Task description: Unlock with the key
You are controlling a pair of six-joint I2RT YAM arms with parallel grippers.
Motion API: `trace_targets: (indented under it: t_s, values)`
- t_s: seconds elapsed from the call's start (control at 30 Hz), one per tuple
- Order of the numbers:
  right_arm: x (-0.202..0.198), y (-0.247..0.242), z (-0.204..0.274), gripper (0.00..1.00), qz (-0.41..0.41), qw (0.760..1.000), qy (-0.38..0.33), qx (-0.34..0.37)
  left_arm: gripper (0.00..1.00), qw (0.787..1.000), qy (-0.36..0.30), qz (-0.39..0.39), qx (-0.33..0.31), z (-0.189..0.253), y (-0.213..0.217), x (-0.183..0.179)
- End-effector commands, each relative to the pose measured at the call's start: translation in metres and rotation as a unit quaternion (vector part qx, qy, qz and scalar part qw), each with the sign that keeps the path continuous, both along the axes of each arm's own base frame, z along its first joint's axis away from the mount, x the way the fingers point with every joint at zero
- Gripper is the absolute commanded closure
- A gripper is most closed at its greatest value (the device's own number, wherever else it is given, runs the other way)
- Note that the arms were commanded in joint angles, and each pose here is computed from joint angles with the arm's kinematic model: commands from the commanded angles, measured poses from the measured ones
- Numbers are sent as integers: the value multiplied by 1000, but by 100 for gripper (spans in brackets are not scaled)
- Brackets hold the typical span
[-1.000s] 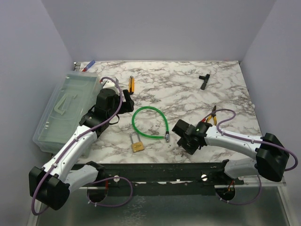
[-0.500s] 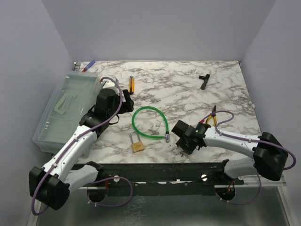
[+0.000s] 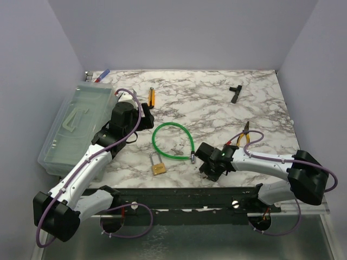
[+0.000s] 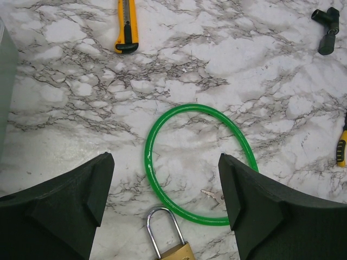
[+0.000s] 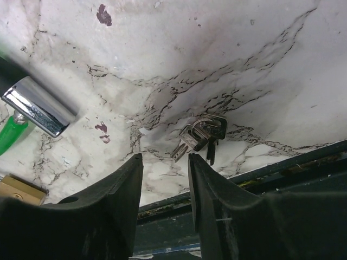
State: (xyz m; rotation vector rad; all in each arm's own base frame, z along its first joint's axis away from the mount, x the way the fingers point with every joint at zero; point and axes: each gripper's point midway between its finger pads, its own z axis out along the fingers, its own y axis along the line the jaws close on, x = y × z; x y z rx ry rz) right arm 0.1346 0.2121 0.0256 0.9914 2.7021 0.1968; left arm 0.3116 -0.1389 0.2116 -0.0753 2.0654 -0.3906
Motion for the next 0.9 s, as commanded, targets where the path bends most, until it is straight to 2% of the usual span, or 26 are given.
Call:
trace_targets:
  t_s: [0.0, 0.47, 0.87]
  values:
    - [-4, 2, -3, 55, -9, 1000, 5, 1, 16, 1000, -10, 7, 7, 1, 4, -1]
    - [-11, -25, -24, 56, -33, 998, 14, -56, 16, 1000, -7, 5, 10, -1, 3, -1]
    - [-7, -50, -16, 58, -41, 992, -5, -115, 16, 1000, -6, 5, 12, -3, 3, -1]
